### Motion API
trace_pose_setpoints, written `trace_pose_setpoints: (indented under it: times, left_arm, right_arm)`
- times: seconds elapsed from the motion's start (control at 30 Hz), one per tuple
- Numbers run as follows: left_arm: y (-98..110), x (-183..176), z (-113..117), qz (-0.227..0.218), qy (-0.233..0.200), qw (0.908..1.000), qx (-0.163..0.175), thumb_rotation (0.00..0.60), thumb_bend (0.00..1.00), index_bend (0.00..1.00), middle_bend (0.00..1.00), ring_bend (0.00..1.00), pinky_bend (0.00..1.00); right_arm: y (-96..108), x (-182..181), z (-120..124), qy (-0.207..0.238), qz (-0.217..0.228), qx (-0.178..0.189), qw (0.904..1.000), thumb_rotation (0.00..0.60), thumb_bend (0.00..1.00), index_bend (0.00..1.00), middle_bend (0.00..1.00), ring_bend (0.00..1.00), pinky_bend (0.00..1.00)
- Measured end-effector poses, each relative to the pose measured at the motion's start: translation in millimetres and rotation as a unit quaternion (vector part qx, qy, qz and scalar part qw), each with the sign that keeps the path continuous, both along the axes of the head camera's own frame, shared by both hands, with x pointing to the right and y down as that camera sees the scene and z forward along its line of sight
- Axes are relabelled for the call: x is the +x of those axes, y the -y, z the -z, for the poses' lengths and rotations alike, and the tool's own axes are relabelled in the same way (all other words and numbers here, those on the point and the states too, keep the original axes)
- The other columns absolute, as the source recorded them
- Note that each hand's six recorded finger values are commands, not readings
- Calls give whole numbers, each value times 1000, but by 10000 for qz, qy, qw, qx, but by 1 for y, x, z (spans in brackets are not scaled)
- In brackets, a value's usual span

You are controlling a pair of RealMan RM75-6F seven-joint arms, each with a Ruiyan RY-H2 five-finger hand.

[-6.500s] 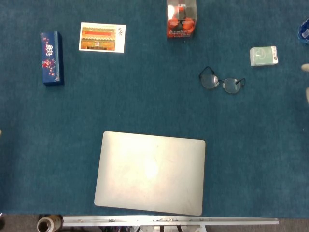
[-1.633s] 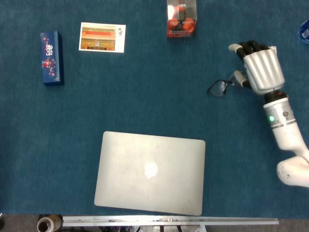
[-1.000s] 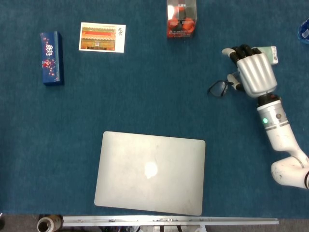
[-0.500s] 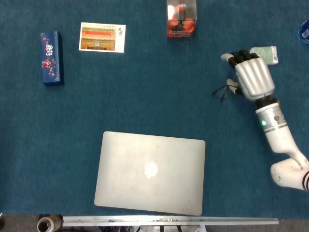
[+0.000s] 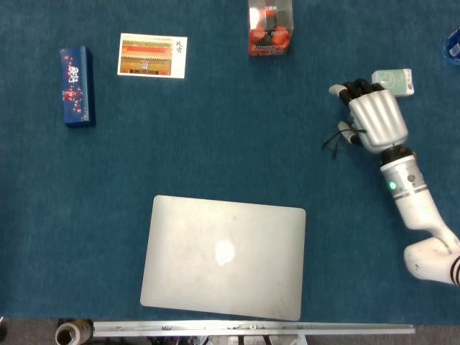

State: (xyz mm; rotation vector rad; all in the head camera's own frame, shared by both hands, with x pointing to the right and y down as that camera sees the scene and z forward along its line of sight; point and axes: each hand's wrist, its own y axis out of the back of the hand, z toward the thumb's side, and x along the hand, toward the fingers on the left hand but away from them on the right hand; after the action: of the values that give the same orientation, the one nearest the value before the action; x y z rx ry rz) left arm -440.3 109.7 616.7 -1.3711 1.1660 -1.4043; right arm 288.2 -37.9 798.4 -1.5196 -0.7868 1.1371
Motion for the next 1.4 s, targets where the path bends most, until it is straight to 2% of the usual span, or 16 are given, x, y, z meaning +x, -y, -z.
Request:
trace_pose_setpoints:
  times: [0.3, 0.53, 0.87, 1.07, 1.4]
  left_arm:
    - [0, 0, 0, -1, 8, 10000, -6, 600, 93, 544, 482, 401, 478]
    - [1, 1, 1, 0, 0, 10000, -5, 600, 93, 544, 482, 401, 478]
    - [2, 8, 2, -91, 11, 10000, 22, 600, 93, 544, 482, 401, 478]
    - [3, 14, 2, -151, 19, 9999, 27, 600, 93, 544, 482, 401, 480]
    - [4, 17, 4, -167, 61, 9998, 25, 600, 93, 544, 482, 401, 480]
  right_arm:
    - [-2, 2, -4, -89, 19, -48, 9999, 600, 226, 308, 377, 293, 469]
    - [-1, -4, 6, 107, 63, 69, 9999, 600, 226, 307, 377, 293, 469]
    - [3, -15, 54, 542, 236, 565, 9966, 600, 226, 308, 377, 293, 469]
    - [5, -12, 85, 615, 291, 850, 9941, 600, 226, 308, 377, 293, 469]
    - [2, -8, 117, 764, 336, 1073, 9907, 600, 225, 308, 377, 293, 469]
